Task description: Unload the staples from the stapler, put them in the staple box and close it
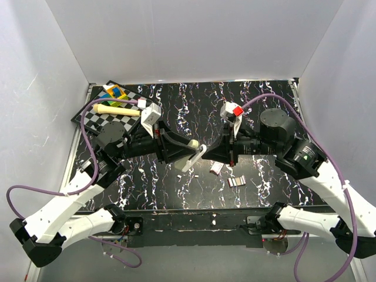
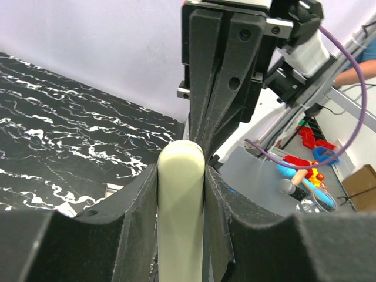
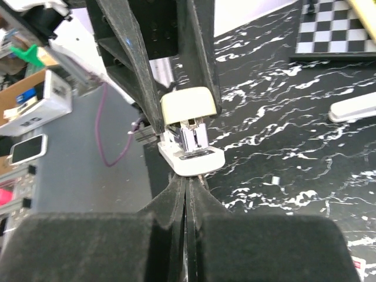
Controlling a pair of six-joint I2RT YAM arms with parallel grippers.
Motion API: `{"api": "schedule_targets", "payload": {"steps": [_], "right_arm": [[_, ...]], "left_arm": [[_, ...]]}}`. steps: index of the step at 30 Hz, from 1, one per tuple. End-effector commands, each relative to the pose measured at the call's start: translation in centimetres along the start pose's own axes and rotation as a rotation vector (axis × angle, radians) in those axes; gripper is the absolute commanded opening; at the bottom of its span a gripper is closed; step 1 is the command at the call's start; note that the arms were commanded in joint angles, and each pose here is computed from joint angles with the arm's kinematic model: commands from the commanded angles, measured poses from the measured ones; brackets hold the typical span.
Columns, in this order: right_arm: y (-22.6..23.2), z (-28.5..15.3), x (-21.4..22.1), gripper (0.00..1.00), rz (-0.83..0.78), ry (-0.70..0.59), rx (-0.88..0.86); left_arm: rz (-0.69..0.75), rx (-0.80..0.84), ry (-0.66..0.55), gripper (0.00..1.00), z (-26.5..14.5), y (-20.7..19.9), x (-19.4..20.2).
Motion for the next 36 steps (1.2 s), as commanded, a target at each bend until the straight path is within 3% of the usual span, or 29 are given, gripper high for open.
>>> {"api": "schedule_targets", "payload": {"steps": [1,9,14,21,36], "right_arm": [[-0.9,-1.5,-3.0,0.01,-0.134,-0.191,0.116],[-5.9,-3.6,1.0,0.01,-0.016,-0.165,0.448],[-9.3,-4.1,3.8,0.01,0.07,-0.13,0.642],[-10.9,-2.8,6.9,0.01,0.162,-0.082,0.666],[-13.1,-0.5,10.9,0.08,0.244,-0.023,0.666]], "left_arm": [[-0.011,-0.102,0.035,0.0,0.0,1.3,1.1],[0.029,-0.418,-0.036,0.0,-0.5,5.7,-1.2],[0.049,-0.645,0.004,0.0,-0.1,10.4,-0.7],[0.071,-0.879,0.076,0.0,1.3,17.4,1.6],[-0.053,-1.093,0.251,0.0,1.9,30.6,8.5]]}}
Point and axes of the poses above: each gripper's point midway between its finger pads, its own z axis out along the fingers, its own y axis along the line the jaws close on, x = y × z, the point moved 3 cm from there along -z, back along the fingers, and after that the axes turned 4 degrees about z, right-handed, at the moved point
